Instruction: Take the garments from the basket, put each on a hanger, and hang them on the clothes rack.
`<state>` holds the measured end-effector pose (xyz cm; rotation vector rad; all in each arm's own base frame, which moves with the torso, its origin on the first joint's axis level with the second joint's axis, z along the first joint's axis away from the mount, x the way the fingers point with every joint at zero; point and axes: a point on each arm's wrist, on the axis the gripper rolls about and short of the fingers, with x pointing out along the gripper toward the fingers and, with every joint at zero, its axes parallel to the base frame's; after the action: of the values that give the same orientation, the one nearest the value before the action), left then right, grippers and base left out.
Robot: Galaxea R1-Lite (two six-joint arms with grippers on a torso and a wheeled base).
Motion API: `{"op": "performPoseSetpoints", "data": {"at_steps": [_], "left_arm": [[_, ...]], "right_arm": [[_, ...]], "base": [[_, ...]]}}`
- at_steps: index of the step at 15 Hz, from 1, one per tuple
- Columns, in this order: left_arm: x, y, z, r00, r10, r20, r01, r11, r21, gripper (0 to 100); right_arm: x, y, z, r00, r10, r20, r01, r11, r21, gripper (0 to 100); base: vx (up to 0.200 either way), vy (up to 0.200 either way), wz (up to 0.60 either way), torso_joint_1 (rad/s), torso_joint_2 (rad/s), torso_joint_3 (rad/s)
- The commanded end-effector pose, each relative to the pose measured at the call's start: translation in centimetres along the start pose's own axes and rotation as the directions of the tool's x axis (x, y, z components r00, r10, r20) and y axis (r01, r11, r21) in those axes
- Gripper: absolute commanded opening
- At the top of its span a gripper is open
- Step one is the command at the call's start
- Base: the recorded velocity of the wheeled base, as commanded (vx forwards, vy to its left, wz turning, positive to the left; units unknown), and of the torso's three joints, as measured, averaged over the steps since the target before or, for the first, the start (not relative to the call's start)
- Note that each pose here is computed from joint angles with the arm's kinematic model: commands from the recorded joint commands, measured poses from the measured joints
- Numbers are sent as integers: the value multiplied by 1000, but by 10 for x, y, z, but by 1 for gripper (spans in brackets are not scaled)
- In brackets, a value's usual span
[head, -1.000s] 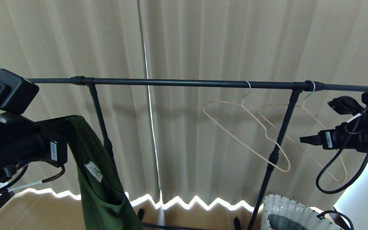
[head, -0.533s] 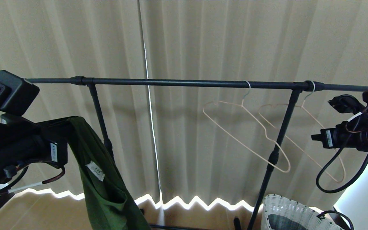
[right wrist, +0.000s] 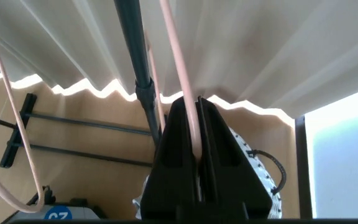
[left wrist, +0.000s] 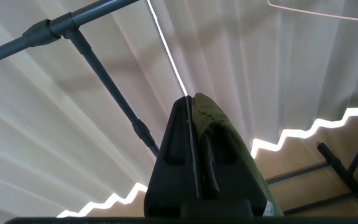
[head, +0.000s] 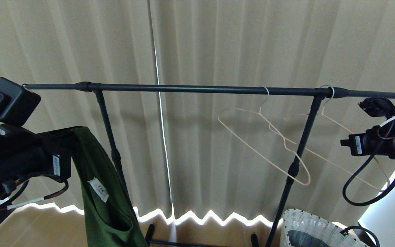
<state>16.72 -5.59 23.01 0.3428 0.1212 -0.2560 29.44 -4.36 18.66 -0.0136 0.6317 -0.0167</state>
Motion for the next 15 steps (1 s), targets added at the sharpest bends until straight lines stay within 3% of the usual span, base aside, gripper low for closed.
{"op": "performPoseSetpoints", "data": {"at_steps": [1, 11, 15], "left_arm": [[-3, 0, -1, 1000, 3, 3, -3, 1000, 0, 0], [-6, 1, 1, 1000, 7, 15, -7, 1000, 5, 0], [-6, 1, 0, 1000, 8, 13, -8, 1000, 8, 0]], "right_arm": [[-10, 1, 4, 999, -2, 32, 3, 1000, -4, 0], [-35, 2, 10, 991, -16, 131, 17, 1000, -13, 0], [-64, 0, -8, 988, -48, 146, 48, 999, -2, 0]], "base": [[0, 0, 0, 0, 0, 0], [0, 0, 0, 0, 0, 0], [0, 0, 0, 0, 0, 0]]}}
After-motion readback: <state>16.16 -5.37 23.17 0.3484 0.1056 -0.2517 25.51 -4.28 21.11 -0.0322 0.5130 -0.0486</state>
